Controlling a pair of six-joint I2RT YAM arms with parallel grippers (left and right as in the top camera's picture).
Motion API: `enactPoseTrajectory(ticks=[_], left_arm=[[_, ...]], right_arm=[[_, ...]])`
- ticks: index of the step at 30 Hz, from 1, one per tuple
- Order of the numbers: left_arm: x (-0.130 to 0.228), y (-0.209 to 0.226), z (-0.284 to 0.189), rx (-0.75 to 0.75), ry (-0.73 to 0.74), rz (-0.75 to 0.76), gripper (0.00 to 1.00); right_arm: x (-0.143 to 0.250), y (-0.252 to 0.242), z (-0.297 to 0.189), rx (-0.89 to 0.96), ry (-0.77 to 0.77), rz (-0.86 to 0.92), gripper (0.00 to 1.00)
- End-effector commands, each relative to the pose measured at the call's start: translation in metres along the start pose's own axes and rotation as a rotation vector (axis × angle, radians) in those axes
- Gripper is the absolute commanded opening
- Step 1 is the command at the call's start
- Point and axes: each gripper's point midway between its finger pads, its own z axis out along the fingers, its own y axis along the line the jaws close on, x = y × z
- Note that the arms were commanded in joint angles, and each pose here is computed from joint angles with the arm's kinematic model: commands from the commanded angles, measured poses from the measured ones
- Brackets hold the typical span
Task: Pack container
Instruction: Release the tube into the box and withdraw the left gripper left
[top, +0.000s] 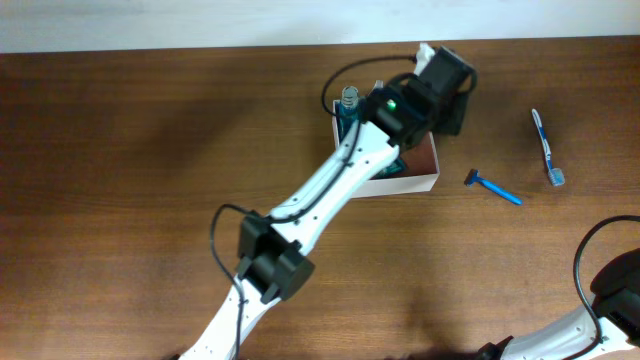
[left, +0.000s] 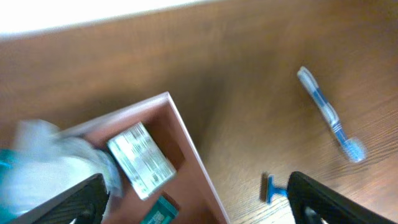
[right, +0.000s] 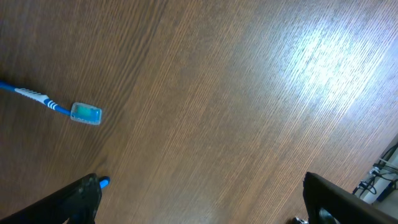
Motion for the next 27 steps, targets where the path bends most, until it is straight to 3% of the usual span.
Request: enactPoseTrajectory(ticks=[1, 6, 11, 14, 18, 27], left_arm=[[-0.105, 0.020, -0.140, 0.053, -0.304, 0.008, 0.99], [-0.142, 0.092, -0.218, -0.098, -0.441, -0.080, 0.99], [-0.139, 0.177, -0.267, -0.298, -0.445, -0.162, 0.99], [-0.118, 0.233, -0.280, -0.459, -0.373, -0.212, 0.99], [-0.067, 0.317, -0.293, -0.659, -0.209, -0.395, 0.99], [-0.008, 0.388, -0.281, -0.746, 0.030, -0.546, 0.99]], right_arm=[[-0.001, -0.004, -0.003, 0.016, -0.016, 0.014, 0.99], [-0.001, -0.004, -0.003, 0.016, -0.016, 0.014, 0.99], [-0.001, -0.004, -0.003, 0.016, -0.016, 0.014, 0.99], [-0.001, -0.004, -0.003, 0.016, -0.016, 0.014, 0.99], [-0.001, -0.004, -0.003, 0.015, -0.016, 0.014, 0.99], [0.007, 0.021, -0.005, -0.128, 0.033, 0.014, 0.99]])
